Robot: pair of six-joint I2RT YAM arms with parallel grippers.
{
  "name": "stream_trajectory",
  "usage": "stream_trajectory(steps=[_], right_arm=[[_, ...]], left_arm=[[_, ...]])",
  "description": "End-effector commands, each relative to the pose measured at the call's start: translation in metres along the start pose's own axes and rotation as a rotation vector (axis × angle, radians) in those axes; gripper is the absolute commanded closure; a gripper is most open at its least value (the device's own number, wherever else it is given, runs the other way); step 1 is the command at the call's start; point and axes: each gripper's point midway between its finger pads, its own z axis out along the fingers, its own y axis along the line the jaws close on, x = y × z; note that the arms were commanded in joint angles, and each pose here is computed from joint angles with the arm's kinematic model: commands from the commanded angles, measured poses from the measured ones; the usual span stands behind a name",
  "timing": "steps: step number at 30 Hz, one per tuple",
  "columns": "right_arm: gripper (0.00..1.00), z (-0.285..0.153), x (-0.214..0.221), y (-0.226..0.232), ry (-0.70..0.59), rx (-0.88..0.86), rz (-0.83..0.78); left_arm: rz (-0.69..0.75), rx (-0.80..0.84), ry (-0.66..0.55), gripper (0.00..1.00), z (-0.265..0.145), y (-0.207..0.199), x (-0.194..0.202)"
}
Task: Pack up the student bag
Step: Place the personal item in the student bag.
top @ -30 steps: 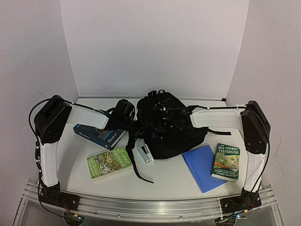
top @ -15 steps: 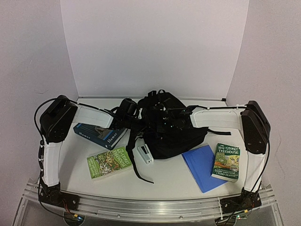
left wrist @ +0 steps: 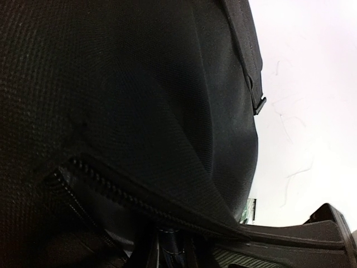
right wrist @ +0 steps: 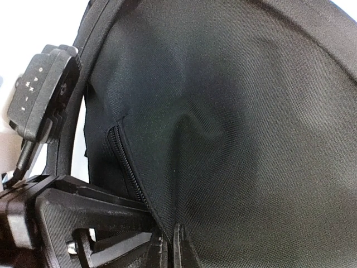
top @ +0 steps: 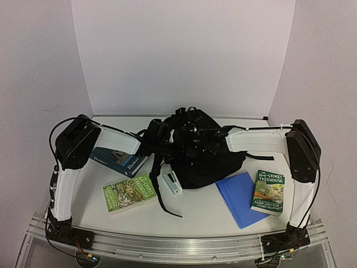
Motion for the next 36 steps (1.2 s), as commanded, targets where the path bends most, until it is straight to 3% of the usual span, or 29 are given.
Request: stream_trajectory(steps=[1, 5, 13, 17, 20, 25, 36], right_arm=[[1.0, -0.029, -0.032, 0.021, -0.098, -0.091, 0.049], [0.95, -0.035, -0.034, 0.025, -0.098, -0.113, 0.042], [0.6, -0.066, -0.041, 0.027, -0.119, -0.179, 0.027], [0.41, -0.091, -0.046, 0.018, -0.148, -0.192, 0.033], [0.31, -0.101, -0.042, 0.003, -0.161, -0.17, 0.059], [0.23, -0.097, -0.02, -0.039, -0.115, -0.118, 0.139], [0.08, -0.092, 0.013, -0.129, -0.079, 0.015, 0.343]], left_arm=[[0.105, 0.006, -0.074, 0.74, -0.024, -0.029, -0.011], [0.137, -0.047, -0.109, 0.69, -0.045, -0.027, -0.011], [0.177, -0.111, -0.172, 0.49, -0.09, -0.018, -0.005], [0.267, -0.118, -0.161, 0.38, -0.102, -0.022, 0.005], [0.411, -0.135, -0.125, 0.34, -0.102, -0.032, 0.025], [0.698, -0.164, -0.077, 0.27, -0.094, -0.064, 0.065], [0.855, -0.45, 0.051, 0.19, -0.044, -0.043, 0.099]])
